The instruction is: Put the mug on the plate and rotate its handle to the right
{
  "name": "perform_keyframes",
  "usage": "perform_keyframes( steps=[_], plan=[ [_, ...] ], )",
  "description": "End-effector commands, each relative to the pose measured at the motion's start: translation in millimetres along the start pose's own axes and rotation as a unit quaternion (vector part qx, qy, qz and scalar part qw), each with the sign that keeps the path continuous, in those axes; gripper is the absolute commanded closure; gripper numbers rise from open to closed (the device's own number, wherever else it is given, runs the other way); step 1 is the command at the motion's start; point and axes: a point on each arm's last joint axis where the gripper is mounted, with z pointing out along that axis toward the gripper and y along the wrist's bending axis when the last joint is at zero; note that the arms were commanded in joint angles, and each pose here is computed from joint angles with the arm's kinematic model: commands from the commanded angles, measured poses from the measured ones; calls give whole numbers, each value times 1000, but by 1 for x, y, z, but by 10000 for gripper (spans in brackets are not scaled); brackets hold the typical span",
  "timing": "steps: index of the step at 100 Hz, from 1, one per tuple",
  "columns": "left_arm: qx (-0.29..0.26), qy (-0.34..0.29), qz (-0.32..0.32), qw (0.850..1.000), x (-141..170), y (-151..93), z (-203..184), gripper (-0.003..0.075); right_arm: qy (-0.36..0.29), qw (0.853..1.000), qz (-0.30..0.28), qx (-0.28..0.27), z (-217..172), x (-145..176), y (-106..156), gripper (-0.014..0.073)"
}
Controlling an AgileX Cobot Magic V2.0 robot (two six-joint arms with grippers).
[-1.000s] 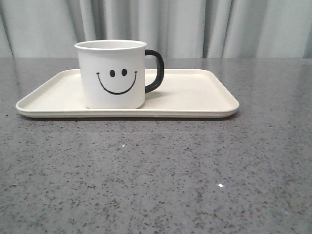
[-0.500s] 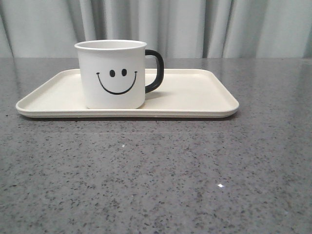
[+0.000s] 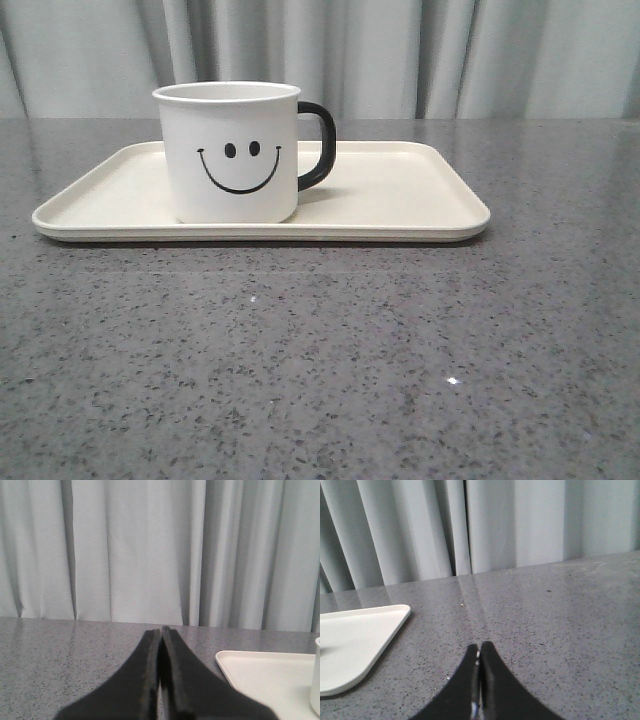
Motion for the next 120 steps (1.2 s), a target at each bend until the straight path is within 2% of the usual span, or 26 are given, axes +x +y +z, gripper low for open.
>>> perform_keyframes(
  steps=[1, 20, 62, 87, 120],
  plan=[
    [7, -42, -11, 999, -5, -1, -3, 740, -31, 999, 4, 23, -2, -5, -4, 655],
    [7, -42, -11, 999, -5, -1, -3, 740, -42, 998, -1, 36, -2, -7, -7, 655],
    [7, -42, -11, 999, -5, -1, -3, 740, -28, 995, -92, 25, -2, -5, -4, 655],
    [7, -42, -11, 999, -5, -1, -3, 740, -16, 995, -97, 7, -2, -3, -1, 655],
    [7, -42, -11, 999, -5, -1, -3, 740, -20, 995, -94, 13, -2, -4, -2, 655]
  ],
)
